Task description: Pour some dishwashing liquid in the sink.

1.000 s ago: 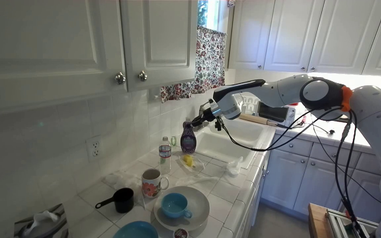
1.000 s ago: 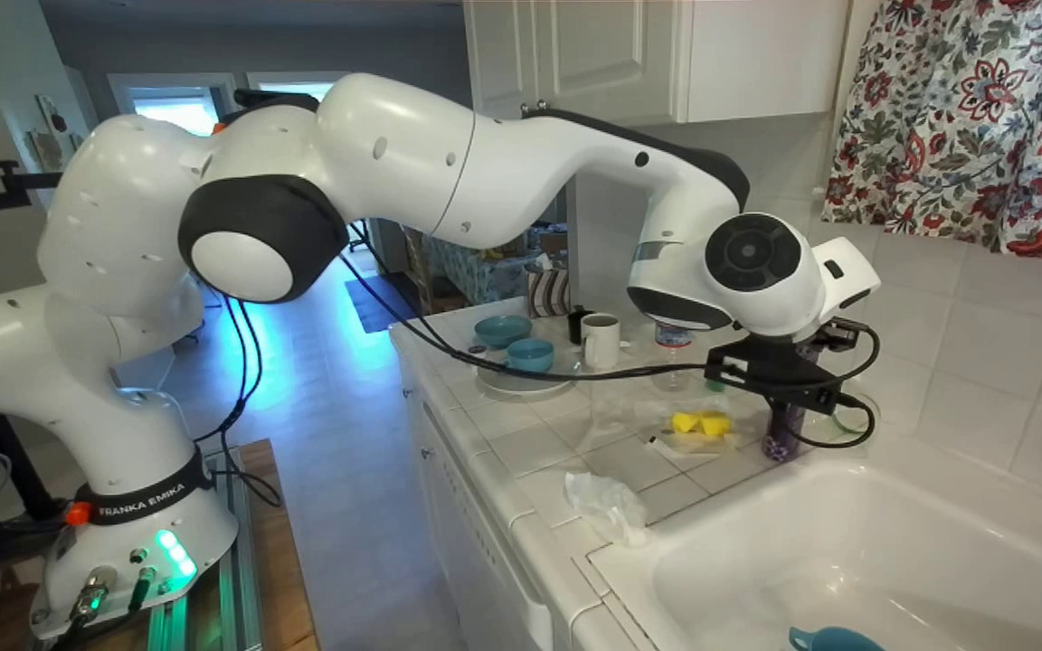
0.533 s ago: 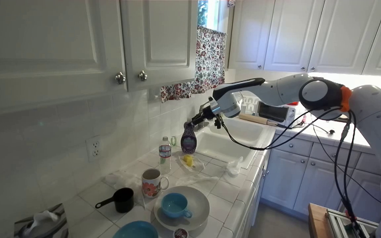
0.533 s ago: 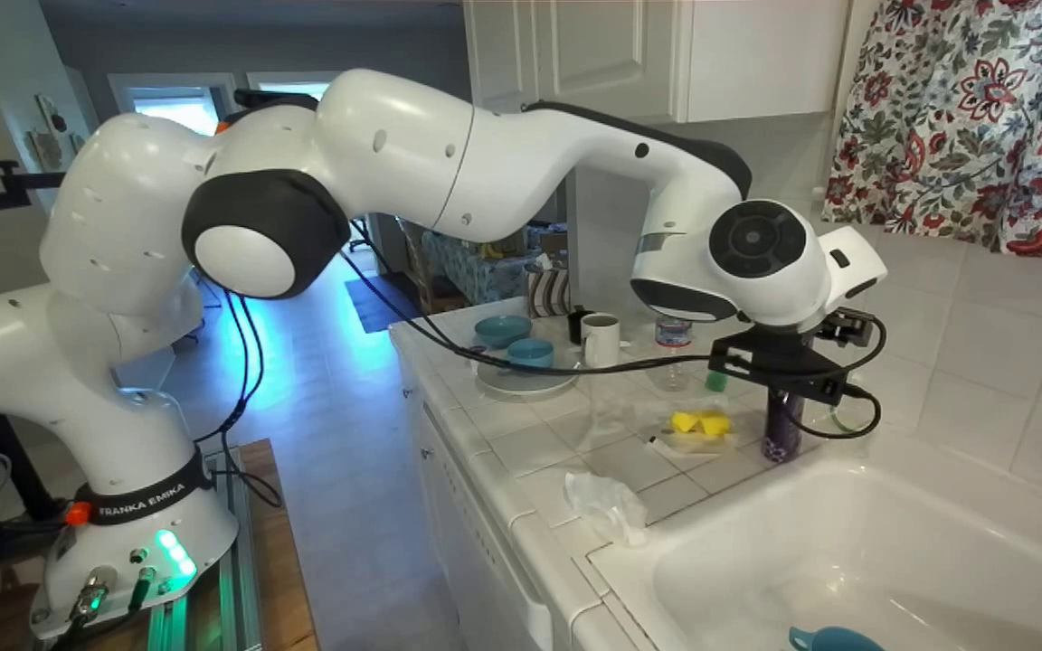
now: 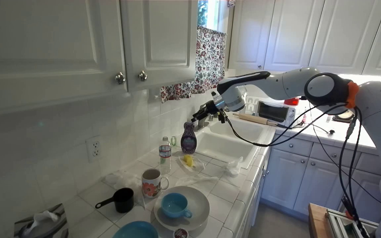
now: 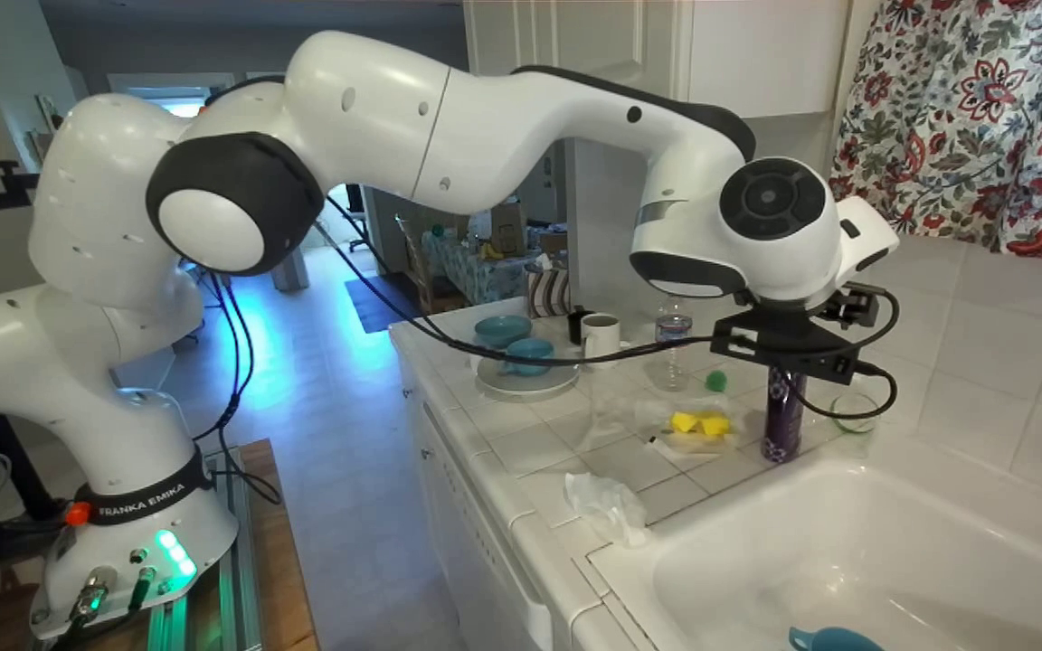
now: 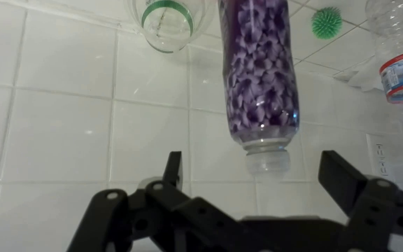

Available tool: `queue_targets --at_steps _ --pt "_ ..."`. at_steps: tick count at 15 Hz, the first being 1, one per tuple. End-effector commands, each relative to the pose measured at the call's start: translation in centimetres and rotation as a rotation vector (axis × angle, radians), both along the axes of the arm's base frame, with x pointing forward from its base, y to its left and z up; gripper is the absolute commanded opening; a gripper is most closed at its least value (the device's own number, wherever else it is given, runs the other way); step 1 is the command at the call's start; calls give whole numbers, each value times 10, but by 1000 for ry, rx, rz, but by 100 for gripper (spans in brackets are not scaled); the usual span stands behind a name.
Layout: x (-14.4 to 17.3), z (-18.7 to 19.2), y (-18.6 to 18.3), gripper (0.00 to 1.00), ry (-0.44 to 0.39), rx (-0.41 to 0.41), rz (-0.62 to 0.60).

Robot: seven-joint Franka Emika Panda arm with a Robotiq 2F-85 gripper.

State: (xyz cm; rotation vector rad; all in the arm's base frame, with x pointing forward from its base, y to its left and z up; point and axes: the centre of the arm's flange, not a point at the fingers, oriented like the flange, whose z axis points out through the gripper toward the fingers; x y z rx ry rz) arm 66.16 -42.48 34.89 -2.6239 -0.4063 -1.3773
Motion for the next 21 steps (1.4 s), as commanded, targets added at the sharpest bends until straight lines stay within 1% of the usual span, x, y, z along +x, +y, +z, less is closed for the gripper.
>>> queue_targets --at_steps 1,2,8,10,14,19,21 --pt "-40 33 -2 100 55 -41 51" --pt "-50 40 -6 100 66 -65 61" --pt "-114 71 -31 100 188 -323 86" --pt "-131 77 -36 100 230 -382 116" --pt "-162 88 -41 100 342 -526 177" --pt "-186 94 -33 100 489 -616 324" --pt "-190 93 -25 100 544 -645 399"
